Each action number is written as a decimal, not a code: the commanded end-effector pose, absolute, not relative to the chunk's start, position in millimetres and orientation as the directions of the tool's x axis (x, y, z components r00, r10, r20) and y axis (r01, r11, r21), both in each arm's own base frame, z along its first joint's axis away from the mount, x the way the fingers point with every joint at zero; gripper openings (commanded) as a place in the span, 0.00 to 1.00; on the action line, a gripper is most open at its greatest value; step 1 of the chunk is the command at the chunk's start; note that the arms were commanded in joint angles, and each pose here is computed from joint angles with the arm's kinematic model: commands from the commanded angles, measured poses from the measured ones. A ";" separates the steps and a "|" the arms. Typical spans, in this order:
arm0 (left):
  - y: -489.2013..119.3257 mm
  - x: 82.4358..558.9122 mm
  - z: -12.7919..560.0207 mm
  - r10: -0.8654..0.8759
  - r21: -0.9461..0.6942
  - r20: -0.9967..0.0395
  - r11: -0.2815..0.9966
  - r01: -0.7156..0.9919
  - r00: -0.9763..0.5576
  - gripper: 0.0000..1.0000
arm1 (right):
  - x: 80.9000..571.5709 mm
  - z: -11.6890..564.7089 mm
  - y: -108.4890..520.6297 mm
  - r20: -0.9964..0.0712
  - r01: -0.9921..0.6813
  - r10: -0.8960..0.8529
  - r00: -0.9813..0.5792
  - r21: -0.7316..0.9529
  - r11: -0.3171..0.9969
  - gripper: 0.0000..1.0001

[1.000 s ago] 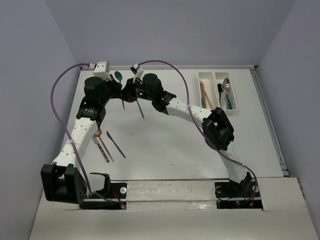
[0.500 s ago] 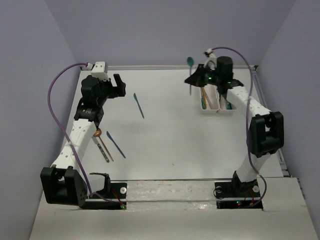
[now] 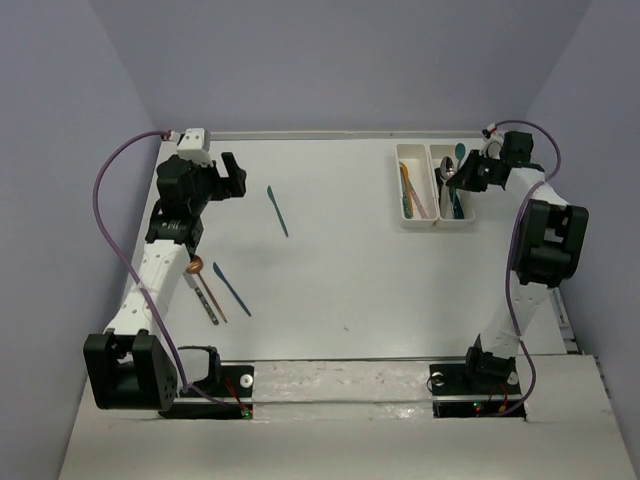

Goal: Sort the eating utensils into containers

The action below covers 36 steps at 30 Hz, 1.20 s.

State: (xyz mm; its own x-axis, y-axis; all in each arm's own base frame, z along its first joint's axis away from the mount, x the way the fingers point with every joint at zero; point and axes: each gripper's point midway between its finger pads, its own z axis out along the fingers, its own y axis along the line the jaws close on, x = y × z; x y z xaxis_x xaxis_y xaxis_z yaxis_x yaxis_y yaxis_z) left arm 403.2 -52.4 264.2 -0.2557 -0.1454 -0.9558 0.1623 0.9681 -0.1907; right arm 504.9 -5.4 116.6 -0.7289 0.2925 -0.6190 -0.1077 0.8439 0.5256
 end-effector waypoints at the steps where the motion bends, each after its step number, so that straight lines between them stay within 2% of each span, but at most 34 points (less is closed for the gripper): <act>1: -53.7 406.4 275.8 -0.143 -0.183 -0.969 0.963 0.198 -0.204 0.99 | 513.7 126.6 -8.7 -0.667 -0.147 0.228 -0.709 0.456 0.878 0.00; 8: -57.2 408.6 270.0 -0.145 -0.193 -0.964 0.957 0.215 -0.222 0.99 | 517.7 100.6 -9.8 -0.634 -0.134 0.224 -0.740 0.465 0.875 0.00; 13: -56.8 407.7 272.0 -0.145 -0.192 -0.966 0.957 0.216 -0.215 0.99 | 513.0 82.9 -8.3 -0.601 -0.115 0.231 -0.765 0.481 0.869 0.12; 21: -57.2 407.5 272.0 -0.147 -0.195 -0.965 0.955 0.221 -0.216 0.99 | 507.5 69.4 -3.9 -0.568 -0.105 0.241 -0.787 0.508 0.855 0.18; 24: -57.7 407.2 273.4 -0.148 -0.196 -0.966 0.954 0.225 -0.214 0.99 | 506.1 70.9 -5.2 -0.568 -0.098 0.242 -0.787 0.501 0.860 0.26; 28: -58.5 406.4 274.6 -0.148 -0.196 -0.966 0.953 0.230 -0.212 0.99 | 505.4 76.1 -8.8 -0.576 -0.086 0.242 -0.781 0.482 0.872 0.32; 36: -58.1 406.1 275.3 -0.150 -0.198 -0.966 0.953 0.231 -0.211 0.99 | 506.0 90.1 -22.9 -0.597 -0.026 0.255 -0.761 0.421 0.907 0.32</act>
State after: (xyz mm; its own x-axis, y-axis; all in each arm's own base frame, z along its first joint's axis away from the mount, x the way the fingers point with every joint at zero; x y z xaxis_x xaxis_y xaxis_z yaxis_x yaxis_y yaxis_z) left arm 405.8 -57.4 258.3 -0.2721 -0.1467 -0.9510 0.2027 0.9574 -0.2057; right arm 503.8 -12.0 59.3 -0.7983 0.2508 -0.5475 -0.0511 0.8777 0.4766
